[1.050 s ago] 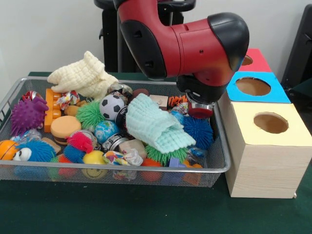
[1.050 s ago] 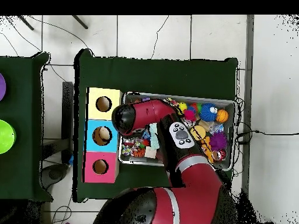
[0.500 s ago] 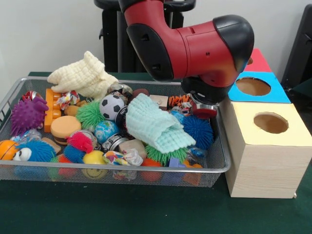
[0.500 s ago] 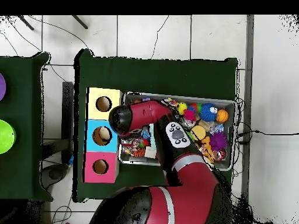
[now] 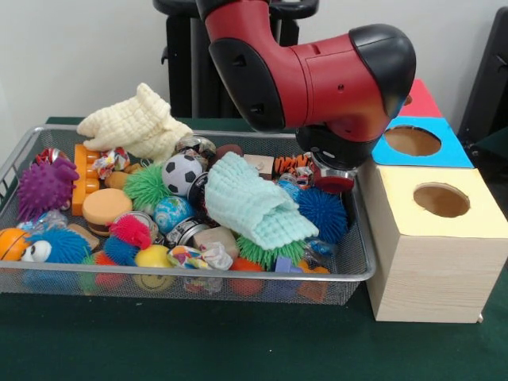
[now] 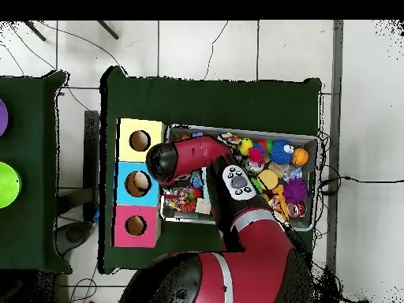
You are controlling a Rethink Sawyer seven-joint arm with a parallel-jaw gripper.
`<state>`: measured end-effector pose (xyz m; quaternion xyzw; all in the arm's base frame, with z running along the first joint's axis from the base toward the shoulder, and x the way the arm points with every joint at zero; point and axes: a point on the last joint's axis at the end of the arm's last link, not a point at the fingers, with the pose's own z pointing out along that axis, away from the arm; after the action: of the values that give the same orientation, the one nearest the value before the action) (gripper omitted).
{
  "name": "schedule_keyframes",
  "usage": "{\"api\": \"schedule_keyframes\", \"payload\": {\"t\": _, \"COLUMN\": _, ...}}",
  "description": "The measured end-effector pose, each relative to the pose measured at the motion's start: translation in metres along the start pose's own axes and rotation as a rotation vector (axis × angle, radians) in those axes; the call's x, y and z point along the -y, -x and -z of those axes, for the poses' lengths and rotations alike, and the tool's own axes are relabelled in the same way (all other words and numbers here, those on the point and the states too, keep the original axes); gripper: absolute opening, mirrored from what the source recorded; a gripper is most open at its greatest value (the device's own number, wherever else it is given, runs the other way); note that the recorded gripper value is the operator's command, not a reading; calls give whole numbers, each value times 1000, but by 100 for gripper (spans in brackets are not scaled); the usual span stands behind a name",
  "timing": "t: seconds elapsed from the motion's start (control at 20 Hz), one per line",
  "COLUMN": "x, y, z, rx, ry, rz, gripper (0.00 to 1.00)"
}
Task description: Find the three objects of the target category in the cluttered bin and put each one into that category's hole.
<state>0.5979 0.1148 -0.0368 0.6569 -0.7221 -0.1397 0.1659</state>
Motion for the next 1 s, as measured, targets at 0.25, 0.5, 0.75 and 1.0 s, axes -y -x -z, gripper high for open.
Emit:
{"api": "schedule_keyframes", "payload": {"t": 0.25, "x": 1, "y": -1, "z": 6, "rx": -2, "ry": -11, "rz": -1, "gripper": 0}}
{"api": "schedule_keyframes", "payload": {"t": 0.5, "x": 4, "y": -5, "z": 27, "rx": -11, "ry": -40, "rz": -6, "gripper": 0}}
{"api": "schedule_keyframes", "payload": {"t": 0.75, "x": 7, "y": -14, "z": 59, "rx": -40, "ry": -62, "rz": -15, "gripper": 0}}
{"api": "schedule_keyframes", "payload": {"t": 1.0, "x": 11, "y": -21, "z": 79, "rx": -66, "ry": -105, "rz": -14, "gripper": 0}}
